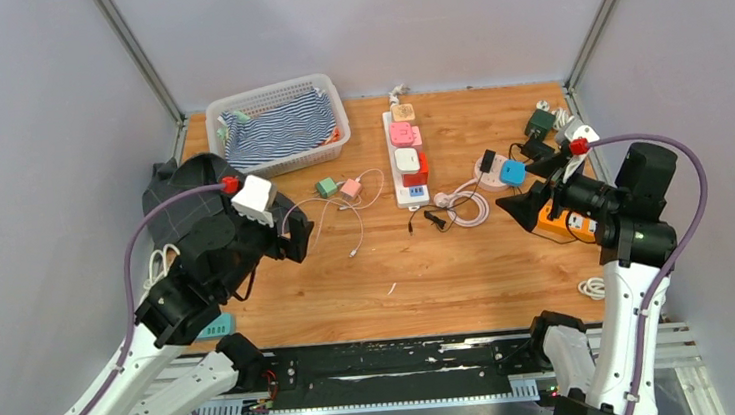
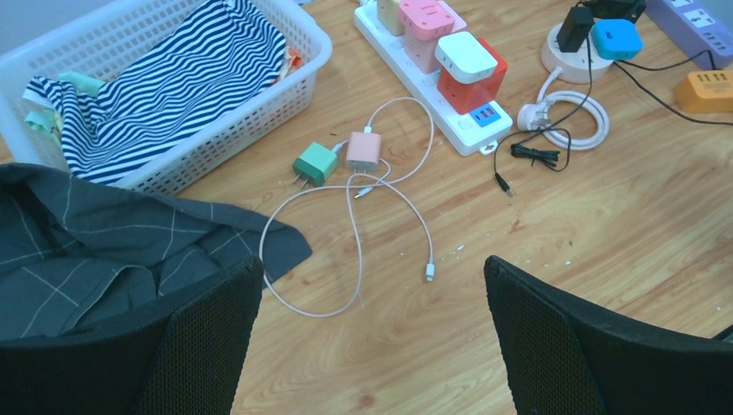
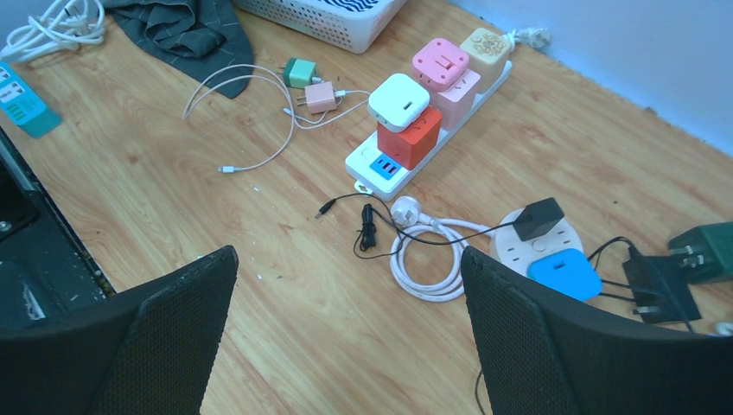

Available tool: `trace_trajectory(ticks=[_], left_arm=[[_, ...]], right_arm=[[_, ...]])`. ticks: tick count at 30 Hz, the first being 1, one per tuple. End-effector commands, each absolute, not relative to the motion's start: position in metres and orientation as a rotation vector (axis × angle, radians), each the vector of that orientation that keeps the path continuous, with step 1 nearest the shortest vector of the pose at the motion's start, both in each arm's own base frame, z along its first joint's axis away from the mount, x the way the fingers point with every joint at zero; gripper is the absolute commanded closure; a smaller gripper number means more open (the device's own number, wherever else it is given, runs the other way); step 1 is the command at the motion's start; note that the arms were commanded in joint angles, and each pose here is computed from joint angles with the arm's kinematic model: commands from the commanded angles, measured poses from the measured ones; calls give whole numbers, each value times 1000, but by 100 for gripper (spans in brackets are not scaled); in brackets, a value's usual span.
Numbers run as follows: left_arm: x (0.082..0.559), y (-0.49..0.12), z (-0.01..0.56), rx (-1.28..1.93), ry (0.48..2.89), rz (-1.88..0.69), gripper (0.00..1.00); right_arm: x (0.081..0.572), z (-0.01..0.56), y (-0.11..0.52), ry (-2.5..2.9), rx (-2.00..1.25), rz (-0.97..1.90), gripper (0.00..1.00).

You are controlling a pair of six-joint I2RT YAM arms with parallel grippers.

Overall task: Pull the plug off the socket
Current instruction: Reset both arms

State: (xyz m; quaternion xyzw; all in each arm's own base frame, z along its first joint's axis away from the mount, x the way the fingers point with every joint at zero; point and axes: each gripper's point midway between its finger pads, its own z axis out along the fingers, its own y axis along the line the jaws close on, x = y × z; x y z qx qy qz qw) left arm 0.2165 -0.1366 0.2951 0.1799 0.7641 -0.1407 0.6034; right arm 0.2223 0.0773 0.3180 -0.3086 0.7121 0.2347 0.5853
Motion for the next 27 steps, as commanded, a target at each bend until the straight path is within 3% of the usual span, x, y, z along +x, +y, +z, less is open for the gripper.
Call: trace_trajectory(ticks=[1,27], left_arm=[[223,-137,286,427,1775,-302,0],[225,-137,271,422,1784,-336,0]], right_arm=[[221,319,78,1673,-643,594,0],[230,314,69,1706,-564,585,0]])
